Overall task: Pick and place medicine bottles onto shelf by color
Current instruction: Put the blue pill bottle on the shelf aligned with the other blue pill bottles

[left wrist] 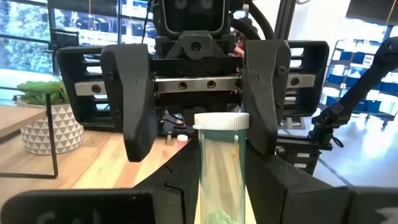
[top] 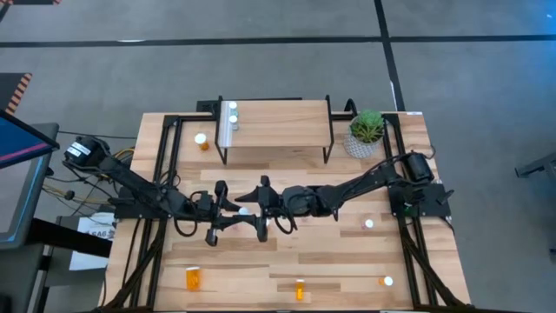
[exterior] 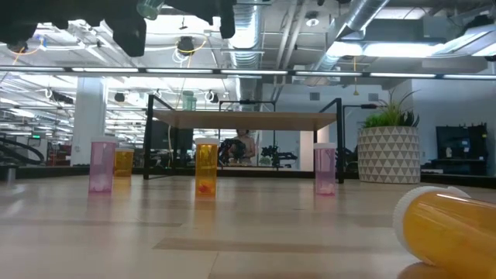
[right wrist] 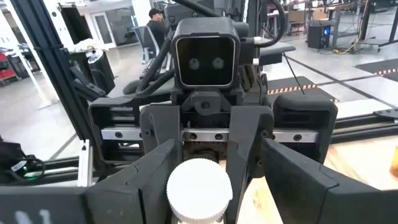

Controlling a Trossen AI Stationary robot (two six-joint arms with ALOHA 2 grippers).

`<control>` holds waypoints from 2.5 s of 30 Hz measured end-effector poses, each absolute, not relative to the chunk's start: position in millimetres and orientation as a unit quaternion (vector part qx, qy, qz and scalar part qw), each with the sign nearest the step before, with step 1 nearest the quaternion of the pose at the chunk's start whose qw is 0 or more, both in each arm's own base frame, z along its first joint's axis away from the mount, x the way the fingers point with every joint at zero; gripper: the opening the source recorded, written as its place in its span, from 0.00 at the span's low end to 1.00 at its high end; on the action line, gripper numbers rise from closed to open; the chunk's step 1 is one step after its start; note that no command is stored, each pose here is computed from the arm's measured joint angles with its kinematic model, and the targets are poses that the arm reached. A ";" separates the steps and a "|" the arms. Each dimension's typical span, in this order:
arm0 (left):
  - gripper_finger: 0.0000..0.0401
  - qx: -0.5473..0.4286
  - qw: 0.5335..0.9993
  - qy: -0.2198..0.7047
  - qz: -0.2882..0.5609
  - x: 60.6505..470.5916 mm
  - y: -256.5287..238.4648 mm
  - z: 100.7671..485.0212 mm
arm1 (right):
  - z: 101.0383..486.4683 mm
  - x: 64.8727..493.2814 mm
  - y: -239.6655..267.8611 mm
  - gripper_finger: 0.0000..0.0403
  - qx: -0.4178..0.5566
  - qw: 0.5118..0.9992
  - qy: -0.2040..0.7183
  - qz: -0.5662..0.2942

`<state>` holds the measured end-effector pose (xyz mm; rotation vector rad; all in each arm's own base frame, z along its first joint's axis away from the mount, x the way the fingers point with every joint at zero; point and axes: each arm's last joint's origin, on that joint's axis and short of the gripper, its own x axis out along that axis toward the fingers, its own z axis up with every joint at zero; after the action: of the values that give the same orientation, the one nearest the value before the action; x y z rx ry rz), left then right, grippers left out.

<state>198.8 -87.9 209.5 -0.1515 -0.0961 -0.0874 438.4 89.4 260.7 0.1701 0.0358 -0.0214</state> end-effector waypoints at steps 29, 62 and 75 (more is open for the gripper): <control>0.23 -0.050 0.997 -0.054 -0.031 193.9 -96.0 210.6 | 260.2 434.1 107.5 0.42 0.081 0.996 0.026 0.011; 0.23 -0.034 0.998 -0.061 -0.005 192.0 -97.4 212.1 | 261.9 433.5 110.1 0.51 0.092 0.996 0.015 0.014; 0.23 -0.056 0.992 -0.114 -0.009 175.8 -88.0 203.0 | 261.3 433.7 108.8 0.67 0.102 0.995 0.017 0.012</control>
<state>175.8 -88.0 203.0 -0.1125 -0.2279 -0.0173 433.7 108.8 261.3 0.2046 0.0344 0.0234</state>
